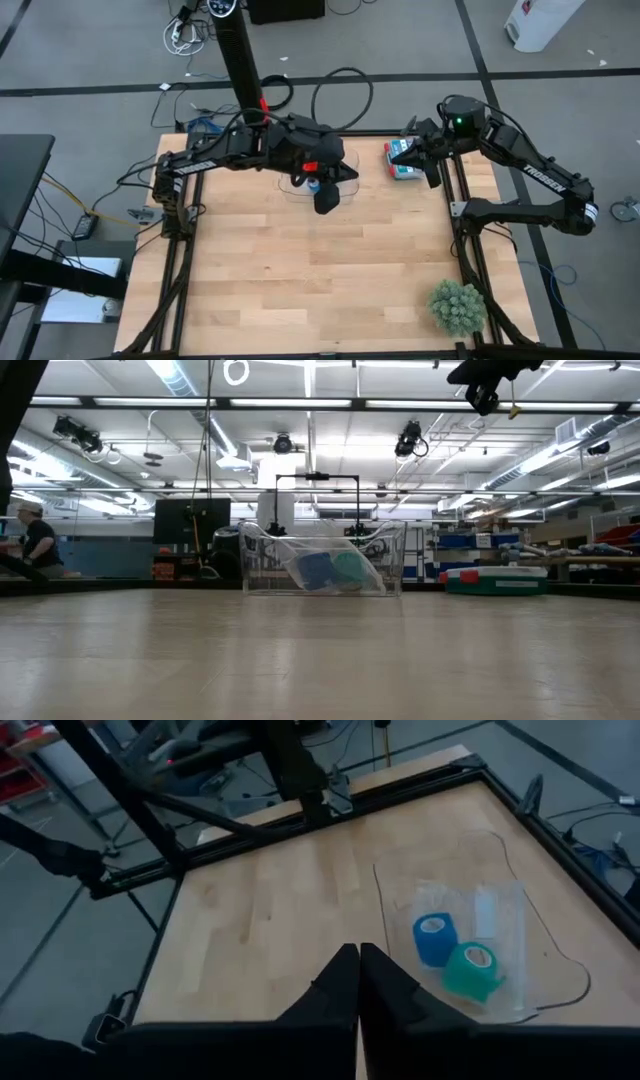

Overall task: Roll bandage
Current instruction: Return to Home Position

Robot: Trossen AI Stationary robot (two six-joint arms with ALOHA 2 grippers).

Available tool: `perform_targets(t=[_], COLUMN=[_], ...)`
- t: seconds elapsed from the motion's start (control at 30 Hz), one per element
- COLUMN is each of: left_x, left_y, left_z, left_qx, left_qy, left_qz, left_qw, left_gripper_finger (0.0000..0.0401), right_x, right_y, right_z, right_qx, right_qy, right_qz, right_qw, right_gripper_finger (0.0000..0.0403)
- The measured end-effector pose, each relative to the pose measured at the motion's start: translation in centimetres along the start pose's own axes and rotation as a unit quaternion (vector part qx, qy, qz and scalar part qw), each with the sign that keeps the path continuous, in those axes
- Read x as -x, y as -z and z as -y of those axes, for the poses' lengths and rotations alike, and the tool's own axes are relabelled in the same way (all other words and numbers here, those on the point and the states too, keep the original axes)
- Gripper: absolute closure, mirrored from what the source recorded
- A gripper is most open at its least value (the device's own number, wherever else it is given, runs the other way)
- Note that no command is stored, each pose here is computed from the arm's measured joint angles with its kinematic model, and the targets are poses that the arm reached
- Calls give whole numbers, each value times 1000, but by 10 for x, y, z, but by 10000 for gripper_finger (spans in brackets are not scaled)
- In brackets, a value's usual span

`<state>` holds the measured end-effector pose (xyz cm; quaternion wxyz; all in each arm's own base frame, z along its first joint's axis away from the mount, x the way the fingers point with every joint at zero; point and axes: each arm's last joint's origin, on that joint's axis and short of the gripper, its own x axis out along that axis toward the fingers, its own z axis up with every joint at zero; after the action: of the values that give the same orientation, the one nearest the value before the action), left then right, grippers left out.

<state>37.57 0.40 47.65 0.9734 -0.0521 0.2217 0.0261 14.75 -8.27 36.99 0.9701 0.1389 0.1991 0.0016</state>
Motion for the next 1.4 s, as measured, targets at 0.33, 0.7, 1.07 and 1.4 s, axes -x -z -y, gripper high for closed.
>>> perform_targets(t=[0.33,0.7,1.07,1.4], left_x=[2,-37,-69,-86], left_y=[-17,-11,-27,-1], left_z=[2,-2,2,-1], left_qx=[2,4,7,4], left_qy=[11,-2,14,-2], left_qz=[88,92,231,108], left_qw=[996,996,973,994], left_gripper_finger=[389,389,389,389], right_x=[0,-4,-9,4], right_y=[0,18,38,35], right_z=[0,3,8,4], right_qx=[0,-1,140,193], right_qy=[0,5,8,21], right_qz=[0,-2,201,280], right_qw=[1000,1000,970,940], right_gripper_finger=[387,393,393,394])
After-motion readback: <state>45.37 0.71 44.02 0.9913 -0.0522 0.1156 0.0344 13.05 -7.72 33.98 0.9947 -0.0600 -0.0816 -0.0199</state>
